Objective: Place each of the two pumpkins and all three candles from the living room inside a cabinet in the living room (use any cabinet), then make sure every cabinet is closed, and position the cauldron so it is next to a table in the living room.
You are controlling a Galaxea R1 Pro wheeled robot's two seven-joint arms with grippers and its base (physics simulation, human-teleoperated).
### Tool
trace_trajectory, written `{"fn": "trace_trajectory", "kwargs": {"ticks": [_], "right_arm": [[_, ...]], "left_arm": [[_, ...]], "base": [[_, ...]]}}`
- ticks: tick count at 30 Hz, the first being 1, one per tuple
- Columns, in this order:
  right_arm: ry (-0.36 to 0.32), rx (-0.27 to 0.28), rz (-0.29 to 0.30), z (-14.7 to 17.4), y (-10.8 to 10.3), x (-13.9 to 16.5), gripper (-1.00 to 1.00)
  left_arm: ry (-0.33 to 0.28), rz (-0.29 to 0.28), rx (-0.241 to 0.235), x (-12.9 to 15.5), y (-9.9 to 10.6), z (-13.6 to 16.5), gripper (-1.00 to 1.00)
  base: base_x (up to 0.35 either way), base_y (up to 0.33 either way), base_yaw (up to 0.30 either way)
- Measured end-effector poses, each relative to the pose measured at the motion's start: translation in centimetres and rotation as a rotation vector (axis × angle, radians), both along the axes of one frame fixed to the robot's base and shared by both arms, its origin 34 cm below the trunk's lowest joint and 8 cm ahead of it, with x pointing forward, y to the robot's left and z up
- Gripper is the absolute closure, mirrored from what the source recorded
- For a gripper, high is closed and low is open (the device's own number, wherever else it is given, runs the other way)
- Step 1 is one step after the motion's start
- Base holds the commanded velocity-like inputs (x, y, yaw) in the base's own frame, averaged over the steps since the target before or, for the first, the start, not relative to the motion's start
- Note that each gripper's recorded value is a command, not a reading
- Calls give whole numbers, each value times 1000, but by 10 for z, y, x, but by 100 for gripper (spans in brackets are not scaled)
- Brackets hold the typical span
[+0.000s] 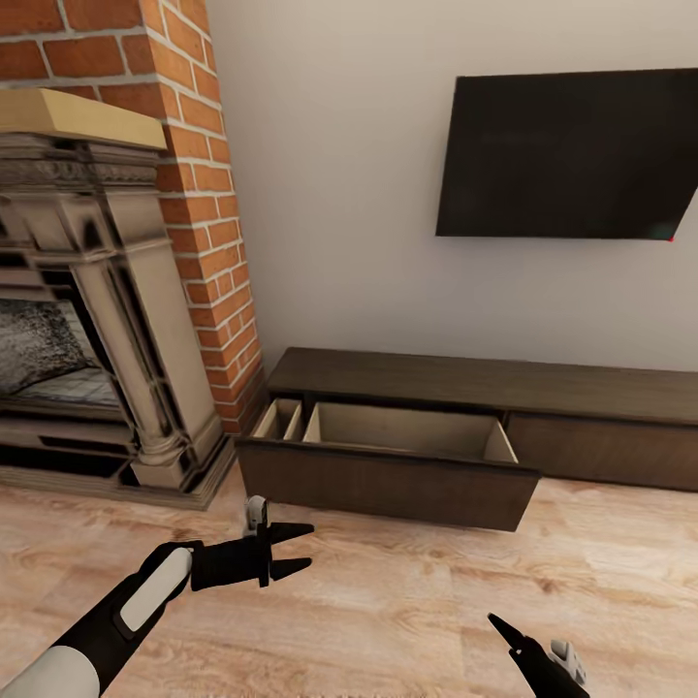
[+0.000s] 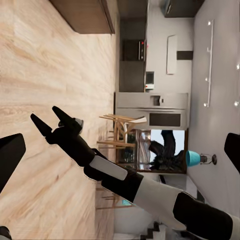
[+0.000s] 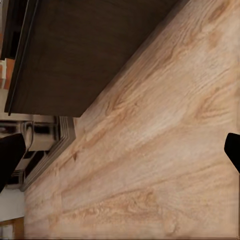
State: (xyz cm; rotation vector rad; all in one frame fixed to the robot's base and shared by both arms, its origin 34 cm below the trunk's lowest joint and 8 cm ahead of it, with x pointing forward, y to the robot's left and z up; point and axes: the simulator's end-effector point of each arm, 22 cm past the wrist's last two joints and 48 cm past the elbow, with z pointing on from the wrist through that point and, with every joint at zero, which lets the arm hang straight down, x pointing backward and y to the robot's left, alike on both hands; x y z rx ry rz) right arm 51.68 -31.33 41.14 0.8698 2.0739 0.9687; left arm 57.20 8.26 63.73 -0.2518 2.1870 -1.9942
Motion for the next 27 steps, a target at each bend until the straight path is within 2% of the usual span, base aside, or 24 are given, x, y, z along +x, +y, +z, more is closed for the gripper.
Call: {"fn": "trace_trajectory", "kwargs": {"ticks": [8, 27], "right_arm": [[-1, -1, 0, 0, 0, 0, -100], [-3, -2, 0, 0, 0, 0, -100]], "left_arm": [[-1, 2, -1, 0, 0, 0, -100], [-1, 3, -1, 1, 1, 1, -100]], "base": [[-18, -87, 284], [-50, 17, 284]]}}
